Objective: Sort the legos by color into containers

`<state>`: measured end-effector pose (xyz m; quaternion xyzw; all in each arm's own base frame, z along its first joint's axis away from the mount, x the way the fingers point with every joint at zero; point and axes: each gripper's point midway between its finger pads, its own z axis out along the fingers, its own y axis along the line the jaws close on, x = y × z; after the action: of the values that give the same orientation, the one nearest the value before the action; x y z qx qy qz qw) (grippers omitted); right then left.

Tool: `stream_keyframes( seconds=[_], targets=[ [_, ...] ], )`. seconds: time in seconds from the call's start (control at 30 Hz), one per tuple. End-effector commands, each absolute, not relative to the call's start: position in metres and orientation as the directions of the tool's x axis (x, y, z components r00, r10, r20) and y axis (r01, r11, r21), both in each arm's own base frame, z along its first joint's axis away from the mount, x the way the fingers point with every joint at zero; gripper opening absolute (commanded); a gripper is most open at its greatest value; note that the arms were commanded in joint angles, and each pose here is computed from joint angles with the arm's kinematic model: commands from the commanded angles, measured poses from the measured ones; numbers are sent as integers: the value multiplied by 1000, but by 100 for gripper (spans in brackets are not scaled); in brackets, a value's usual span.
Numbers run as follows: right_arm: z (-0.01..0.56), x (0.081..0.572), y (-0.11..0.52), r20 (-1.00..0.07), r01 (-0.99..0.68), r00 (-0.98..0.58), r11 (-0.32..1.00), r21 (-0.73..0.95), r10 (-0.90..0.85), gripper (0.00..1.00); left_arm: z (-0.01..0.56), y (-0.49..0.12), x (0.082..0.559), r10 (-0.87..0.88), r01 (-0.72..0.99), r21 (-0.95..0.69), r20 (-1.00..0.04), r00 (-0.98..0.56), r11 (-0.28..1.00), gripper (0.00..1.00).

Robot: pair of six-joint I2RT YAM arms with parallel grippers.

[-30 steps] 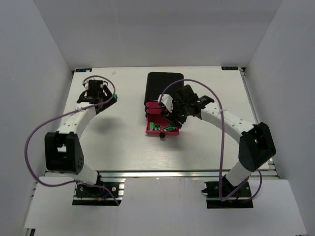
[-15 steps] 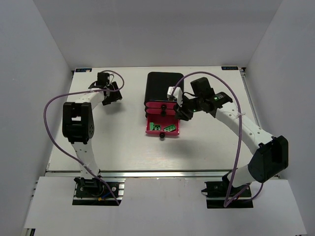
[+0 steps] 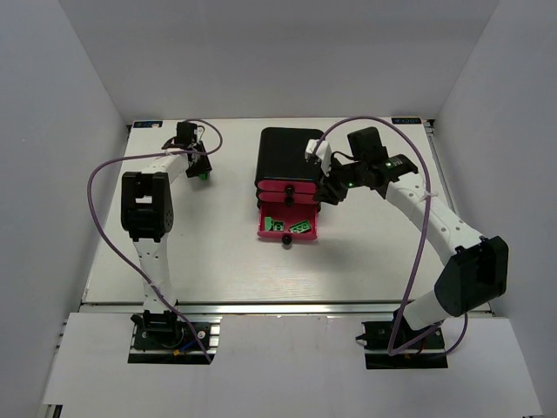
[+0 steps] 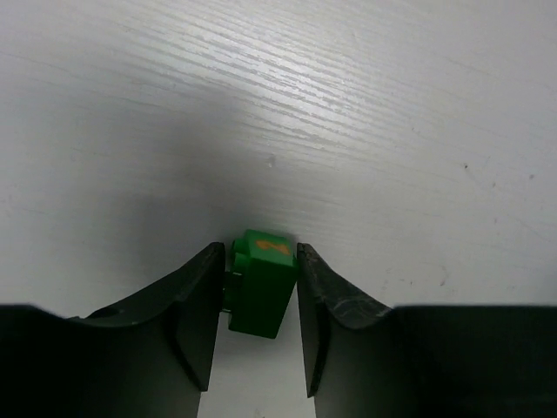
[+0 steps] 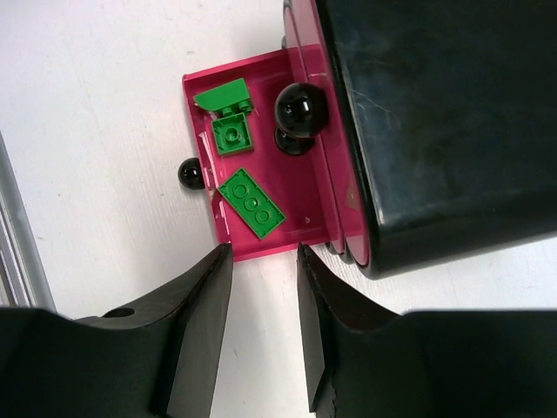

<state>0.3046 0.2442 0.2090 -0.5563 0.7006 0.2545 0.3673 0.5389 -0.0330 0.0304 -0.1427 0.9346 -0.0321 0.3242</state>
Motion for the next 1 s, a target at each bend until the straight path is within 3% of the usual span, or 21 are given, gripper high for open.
stream_keyframes(
  seconds=[0.0, 0.13, 0.2, 0.27, 0.33, 0.37, 0.5, 0.6, 0.63, 0.7, 0.8, 0.97],
  targets=[
    [226, 311, 249, -826, -966, -101, 253, -53, -555, 41, 44, -35, 542, -277, -234, -151, -612, -741, 960, 47],
    [225, 311, 246, -830, -962, -129, 271, -27, -543, 41, 72, -45, 536, -292, -218, -194, -636, -715, 957, 30],
    [222, 313, 246, -830, -957, -141, 288, -25, -539, 41, 85, -50, 524, -304, -204, -227, -635, -710, 952, 27],
    [218, 318, 243, -827, -943, -162, 331, -31, -539, 52, 130, -77, 510, -315, -117, -327, -660, -682, 938, 24],
    [223, 325, 244, -841, -928, -162, 369, -47, -516, 58, 131, -94, 480, -337, -78, -401, -633, -697, 913, 22],
    [223, 328, 243, -844, -921, -165, 385, -53, -510, 58, 163, -99, 467, -350, -35, -438, -663, -662, 898, 22],
    [224, 336, 244, -857, -904, -165, 422, -66, -488, 54, 193, -151, 394, -293, 189, -574, -640, -710, 796, 21],
    [226, 339, 247, -867, -899, -176, 435, -52, -466, 40, 204, -171, 346, -246, 312, -621, -647, -721, 719, 21],
    [226, 340, 247, -869, -897, -180, 439, -47, -461, 20, 206, -175, 336, -229, 349, -621, -661, -715, 702, 20],
    [228, 343, 249, -872, -889, -203, 456, -26, -445, 0, 202, -180, 313, -209, 385, -625, -668, -714, 679, 19],
    [234, 347, 249, -880, -875, -212, 484, -23, -425, 0, 197, -194, 295, -165, 438, -618, -680, -714, 653, 10],
    [252, 353, 245, -904, -852, -156, 518, -81, -398, 0, 195, -221, 296, -137, 493, -592, -717, -684, 638, 10]
  ],
)
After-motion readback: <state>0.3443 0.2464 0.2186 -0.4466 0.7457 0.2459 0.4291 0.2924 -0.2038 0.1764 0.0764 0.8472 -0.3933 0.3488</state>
